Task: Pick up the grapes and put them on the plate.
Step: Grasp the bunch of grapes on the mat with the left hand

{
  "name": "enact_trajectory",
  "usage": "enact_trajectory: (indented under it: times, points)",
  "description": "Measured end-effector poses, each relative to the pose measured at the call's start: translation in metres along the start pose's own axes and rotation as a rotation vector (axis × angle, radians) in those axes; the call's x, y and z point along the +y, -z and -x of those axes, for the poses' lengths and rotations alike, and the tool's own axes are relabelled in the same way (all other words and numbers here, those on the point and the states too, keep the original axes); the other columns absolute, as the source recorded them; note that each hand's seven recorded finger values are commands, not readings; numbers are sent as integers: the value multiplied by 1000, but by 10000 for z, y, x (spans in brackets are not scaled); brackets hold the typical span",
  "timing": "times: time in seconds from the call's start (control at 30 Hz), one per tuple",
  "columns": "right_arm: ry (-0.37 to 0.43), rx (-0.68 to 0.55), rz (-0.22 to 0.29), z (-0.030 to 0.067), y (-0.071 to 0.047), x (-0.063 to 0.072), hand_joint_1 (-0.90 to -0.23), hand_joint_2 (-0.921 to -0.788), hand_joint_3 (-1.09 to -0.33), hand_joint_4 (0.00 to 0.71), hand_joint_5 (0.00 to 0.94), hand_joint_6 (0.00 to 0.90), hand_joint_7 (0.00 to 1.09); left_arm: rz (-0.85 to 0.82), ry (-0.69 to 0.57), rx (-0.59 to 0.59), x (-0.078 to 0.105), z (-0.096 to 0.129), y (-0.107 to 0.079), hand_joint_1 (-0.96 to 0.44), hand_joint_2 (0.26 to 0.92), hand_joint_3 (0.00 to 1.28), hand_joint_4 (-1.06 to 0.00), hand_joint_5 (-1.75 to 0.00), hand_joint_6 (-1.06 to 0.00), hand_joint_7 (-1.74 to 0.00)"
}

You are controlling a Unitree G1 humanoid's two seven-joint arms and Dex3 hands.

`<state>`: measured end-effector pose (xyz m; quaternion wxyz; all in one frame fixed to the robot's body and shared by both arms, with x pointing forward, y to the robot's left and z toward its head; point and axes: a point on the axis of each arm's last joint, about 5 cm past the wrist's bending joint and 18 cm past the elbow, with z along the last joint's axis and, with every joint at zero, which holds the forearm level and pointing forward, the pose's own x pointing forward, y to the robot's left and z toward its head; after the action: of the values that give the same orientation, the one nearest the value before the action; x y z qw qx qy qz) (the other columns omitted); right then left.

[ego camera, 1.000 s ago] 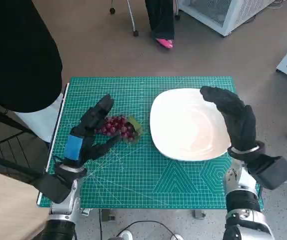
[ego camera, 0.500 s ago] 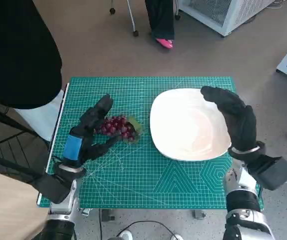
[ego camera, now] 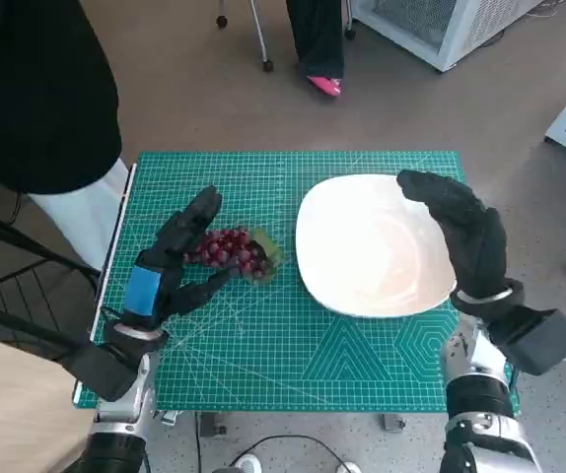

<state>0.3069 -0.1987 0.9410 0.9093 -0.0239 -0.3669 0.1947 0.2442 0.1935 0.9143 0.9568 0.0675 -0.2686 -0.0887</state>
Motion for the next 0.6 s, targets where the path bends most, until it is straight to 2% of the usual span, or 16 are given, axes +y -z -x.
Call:
enact_trajectory:
  times: [0.6]
  points:
    - [-1,0,1,-1,-1,1,-490,-921,-549,257,0,232,0,2,-2,10,-1,10,15,-403,921,76,-394,-1,-435,-2]
